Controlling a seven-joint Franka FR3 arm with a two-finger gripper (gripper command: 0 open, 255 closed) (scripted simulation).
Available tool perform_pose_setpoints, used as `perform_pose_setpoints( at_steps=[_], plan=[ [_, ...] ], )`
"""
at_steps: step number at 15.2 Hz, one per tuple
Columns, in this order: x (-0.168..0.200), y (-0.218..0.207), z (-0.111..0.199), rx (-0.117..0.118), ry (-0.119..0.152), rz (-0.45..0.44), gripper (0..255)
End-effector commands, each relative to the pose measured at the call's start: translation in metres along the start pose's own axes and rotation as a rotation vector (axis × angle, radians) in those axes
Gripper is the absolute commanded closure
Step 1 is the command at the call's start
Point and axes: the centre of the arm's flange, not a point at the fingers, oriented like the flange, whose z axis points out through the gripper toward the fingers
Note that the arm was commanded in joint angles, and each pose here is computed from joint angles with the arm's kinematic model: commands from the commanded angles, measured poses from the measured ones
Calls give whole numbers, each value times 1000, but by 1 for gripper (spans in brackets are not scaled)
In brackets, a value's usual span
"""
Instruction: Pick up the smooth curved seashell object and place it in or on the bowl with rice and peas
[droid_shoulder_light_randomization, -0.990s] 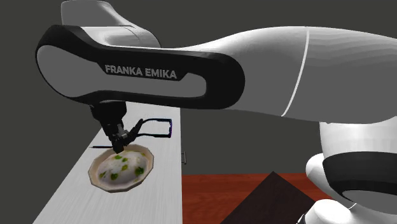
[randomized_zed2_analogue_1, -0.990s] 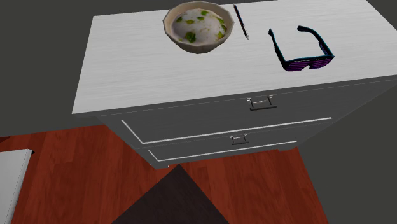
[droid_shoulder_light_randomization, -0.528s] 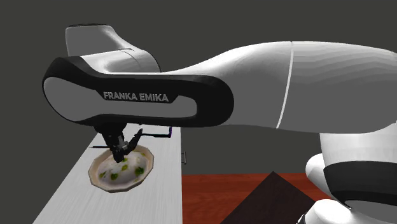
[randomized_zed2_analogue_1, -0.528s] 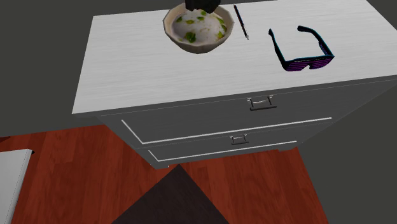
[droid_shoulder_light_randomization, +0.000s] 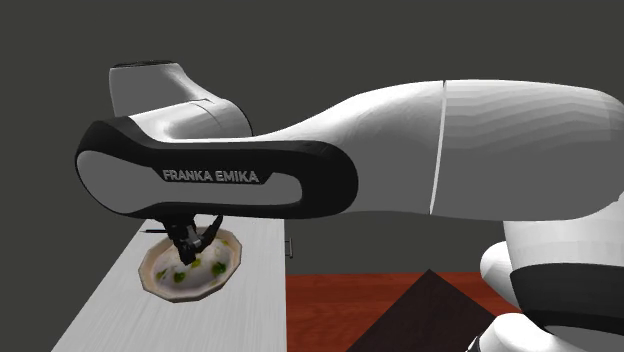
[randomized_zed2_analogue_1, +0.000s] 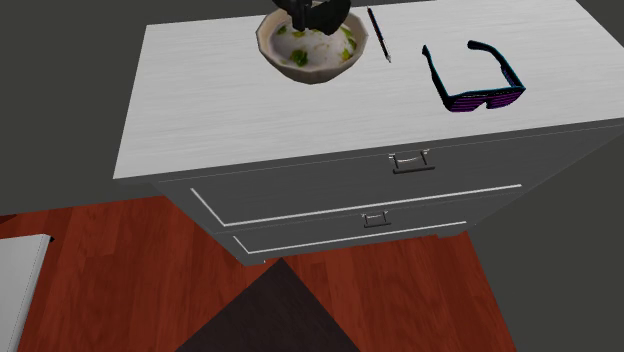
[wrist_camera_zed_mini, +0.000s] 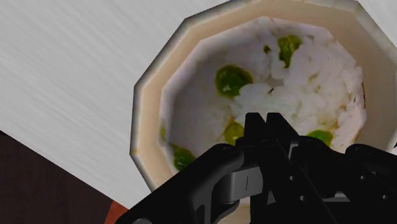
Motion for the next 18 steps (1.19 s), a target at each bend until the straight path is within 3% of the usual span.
perform_pose_setpoints(
  at_steps=[1,4,5,10,14,18],
  plan=[
    [0,0,3,-3,3,0,255],
    [0,0,3,-3,3,0,255],
    [0,1,3,-3,3,0,0],
    [0,0,3,-3,3,0,0],
    [0,0,-47,-3,3,0,0],
    [0,0,-47,-3,3,0,0]
  ],
)
